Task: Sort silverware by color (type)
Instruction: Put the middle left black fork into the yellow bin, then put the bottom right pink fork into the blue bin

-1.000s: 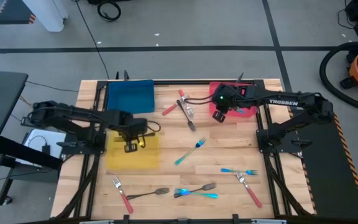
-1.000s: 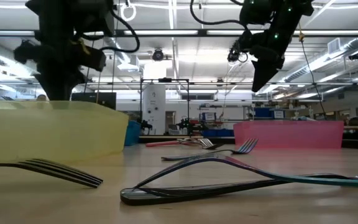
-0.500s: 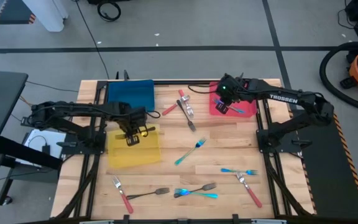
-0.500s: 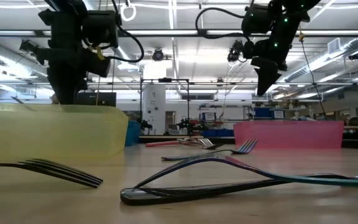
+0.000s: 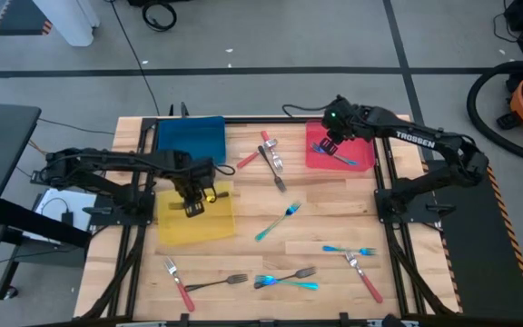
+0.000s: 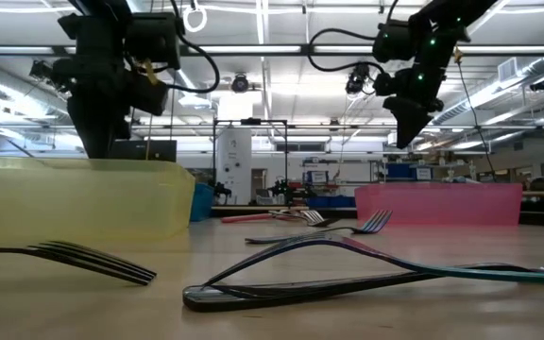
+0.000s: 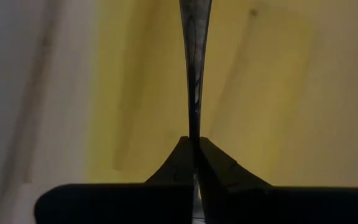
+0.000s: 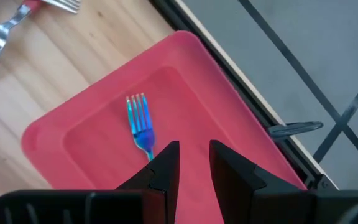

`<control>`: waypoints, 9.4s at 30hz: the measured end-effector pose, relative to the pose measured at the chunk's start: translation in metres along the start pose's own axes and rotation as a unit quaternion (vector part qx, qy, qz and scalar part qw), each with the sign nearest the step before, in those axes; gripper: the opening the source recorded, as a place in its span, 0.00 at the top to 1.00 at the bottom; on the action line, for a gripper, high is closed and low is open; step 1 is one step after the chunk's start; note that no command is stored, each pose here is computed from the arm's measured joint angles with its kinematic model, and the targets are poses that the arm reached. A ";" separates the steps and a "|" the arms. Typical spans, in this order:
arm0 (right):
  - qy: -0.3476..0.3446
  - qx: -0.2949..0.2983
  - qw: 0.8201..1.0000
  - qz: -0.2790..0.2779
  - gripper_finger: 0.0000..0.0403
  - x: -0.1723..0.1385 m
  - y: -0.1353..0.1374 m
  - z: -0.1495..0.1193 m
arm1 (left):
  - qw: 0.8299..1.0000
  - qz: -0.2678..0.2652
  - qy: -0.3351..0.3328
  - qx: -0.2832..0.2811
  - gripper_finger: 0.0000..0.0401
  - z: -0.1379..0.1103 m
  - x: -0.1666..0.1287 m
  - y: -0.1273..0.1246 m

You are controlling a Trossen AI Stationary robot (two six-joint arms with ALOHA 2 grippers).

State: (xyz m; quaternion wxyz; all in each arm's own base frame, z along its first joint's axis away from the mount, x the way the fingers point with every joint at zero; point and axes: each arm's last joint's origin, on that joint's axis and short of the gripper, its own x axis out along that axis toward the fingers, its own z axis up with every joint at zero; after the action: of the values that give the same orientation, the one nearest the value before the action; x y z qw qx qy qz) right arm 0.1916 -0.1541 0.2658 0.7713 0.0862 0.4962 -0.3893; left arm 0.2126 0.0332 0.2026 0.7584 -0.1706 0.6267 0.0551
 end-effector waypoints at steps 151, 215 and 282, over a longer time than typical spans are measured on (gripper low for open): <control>0.268 0.073 0.959 0.056 0.58 -0.094 0.267 -0.292 | 0.999 0.045 -0.018 0.001 0.73 -0.003 0.022 0.005; -0.124 0.002 0.989 0.085 0.95 -0.060 0.193 -0.068 | 0.909 -0.075 -0.409 0.027 0.73 0.090 -0.071 -0.029; -0.322 0.036 0.943 0.073 0.95 -0.056 0.165 0.010 | 0.771 0.084 -0.630 0.033 0.73 0.154 -0.051 -0.016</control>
State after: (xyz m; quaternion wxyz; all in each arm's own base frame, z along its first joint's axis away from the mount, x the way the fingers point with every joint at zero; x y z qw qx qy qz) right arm 0.3004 -0.0174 0.2756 0.9127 0.0194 0.1992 -0.3562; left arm 0.3502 0.0751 0.2796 0.9809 -0.0191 0.0216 0.1924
